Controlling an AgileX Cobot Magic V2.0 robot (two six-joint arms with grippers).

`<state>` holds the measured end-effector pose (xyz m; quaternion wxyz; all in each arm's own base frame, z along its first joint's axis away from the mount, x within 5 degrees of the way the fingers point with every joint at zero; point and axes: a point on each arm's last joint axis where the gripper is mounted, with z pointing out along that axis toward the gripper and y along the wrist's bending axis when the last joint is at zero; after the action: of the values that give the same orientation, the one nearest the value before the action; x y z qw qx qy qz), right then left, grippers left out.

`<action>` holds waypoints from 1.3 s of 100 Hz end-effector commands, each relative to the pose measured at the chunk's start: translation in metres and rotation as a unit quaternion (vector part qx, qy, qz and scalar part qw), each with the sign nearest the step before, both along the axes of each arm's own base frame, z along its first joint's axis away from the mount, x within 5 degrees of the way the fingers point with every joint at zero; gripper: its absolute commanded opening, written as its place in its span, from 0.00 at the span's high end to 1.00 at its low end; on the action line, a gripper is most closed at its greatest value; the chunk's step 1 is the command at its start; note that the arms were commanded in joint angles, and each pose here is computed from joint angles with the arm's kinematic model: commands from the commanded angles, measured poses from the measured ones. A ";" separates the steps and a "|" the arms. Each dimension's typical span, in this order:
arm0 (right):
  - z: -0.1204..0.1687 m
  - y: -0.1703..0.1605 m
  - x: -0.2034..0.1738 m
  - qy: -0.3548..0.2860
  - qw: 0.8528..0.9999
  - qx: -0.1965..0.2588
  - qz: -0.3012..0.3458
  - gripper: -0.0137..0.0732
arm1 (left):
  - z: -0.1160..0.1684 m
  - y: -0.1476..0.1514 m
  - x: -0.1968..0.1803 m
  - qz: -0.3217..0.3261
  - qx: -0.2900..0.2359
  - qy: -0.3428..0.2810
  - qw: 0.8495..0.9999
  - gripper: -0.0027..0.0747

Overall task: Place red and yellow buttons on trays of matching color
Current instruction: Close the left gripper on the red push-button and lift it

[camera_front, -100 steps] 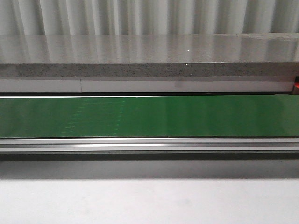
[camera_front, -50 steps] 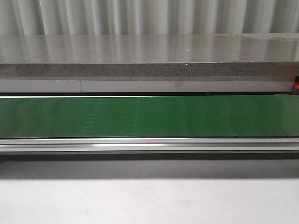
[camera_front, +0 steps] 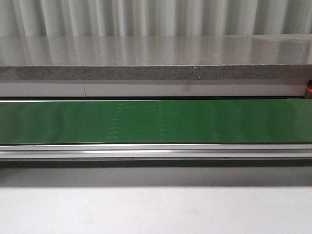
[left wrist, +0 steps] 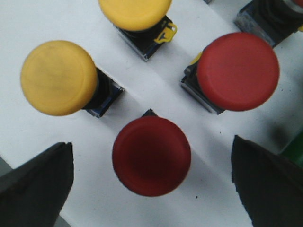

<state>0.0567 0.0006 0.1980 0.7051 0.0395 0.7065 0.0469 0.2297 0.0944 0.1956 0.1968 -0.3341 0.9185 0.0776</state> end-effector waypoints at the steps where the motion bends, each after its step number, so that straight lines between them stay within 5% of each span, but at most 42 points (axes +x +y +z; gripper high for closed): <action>1: 0.008 0.000 -0.001 -0.047 0.999 -0.004 0.001 0.92 | 0.010 0.002 0.008 -0.005 0.009 -0.033 0.999 0.14; 16: 0.008 0.000 -0.001 -0.047 0.999 -0.004 0.001 0.92 | 0.006 0.003 0.009 -0.005 0.007 -0.027 1.000 0.22; 47: 0.008 0.000 -0.001 -0.047 0.999 -0.004 0.001 0.92 | 0.006 0.003 0.010 -0.006 0.008 -0.031 0.999 0.70; 63: 0.008 0.000 -0.001 -0.047 0.999 -0.004 0.001 0.92 | 0.016 0.001 0.005 -0.009 0.014 -0.041 0.999 0.86; 99: 0.008 0.000 -0.001 -0.047 0.999 -0.004 0.001 0.92 | 0.082 -0.018 -0.032 -0.045 0.040 -0.149 0.987 0.98; 130: 0.008 0.000 -0.001 -0.047 0.999 -0.004 0.001 0.92 | 0.126 -0.039 -0.038 -0.126 -0.002 -0.206 0.970 0.98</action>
<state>0.0567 0.0006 0.1980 0.7051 0.0395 0.7065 0.0469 0.1840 0.0600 0.2950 0.3363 -0.2497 0.9080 0.0013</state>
